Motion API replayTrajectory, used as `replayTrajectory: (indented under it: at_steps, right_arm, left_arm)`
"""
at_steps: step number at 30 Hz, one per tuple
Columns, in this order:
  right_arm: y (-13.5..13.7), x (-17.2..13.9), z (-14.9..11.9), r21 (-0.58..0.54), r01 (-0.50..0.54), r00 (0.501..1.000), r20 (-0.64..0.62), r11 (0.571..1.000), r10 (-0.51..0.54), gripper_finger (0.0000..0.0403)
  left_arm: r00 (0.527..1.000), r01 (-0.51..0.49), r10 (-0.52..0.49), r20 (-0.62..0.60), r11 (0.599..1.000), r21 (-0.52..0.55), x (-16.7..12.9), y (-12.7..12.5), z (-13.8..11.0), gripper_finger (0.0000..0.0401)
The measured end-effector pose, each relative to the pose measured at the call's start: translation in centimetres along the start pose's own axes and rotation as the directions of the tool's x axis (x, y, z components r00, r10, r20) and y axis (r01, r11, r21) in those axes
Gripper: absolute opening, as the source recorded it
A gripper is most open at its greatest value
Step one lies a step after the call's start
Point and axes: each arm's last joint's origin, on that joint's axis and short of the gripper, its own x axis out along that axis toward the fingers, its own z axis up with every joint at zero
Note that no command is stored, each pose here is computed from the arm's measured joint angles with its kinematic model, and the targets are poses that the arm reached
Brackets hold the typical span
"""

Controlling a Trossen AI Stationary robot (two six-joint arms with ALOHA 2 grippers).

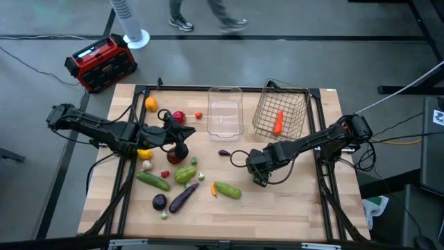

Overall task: Sort produce into baskets
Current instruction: Put the green bell pepper into the wire basket

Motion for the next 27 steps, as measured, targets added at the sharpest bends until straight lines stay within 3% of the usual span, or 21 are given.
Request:
replayTrajectory:
  at_steps: [12, 27]
  right_arm:
    - [0.3, -0.5, 0.4, 0.001, -0.001, 1.0, 0.008, 1.0, 0.001, 0.027]
    - [0.9, -4.9, 1.6, -0.046, 0.048, 0.998, 0.036, 0.998, -0.046, 0.0272]
  left_arm:
    - [1.0, 0.0, 0.0, 0.0, 1.0, 0.0, 0.0, 0.0, 0.0, 0.0033]
    - [1.0, 0.0, 0.0, 0.0, 1.0, 0.0, 0.0, 0.0, 0.0, 0.0033]
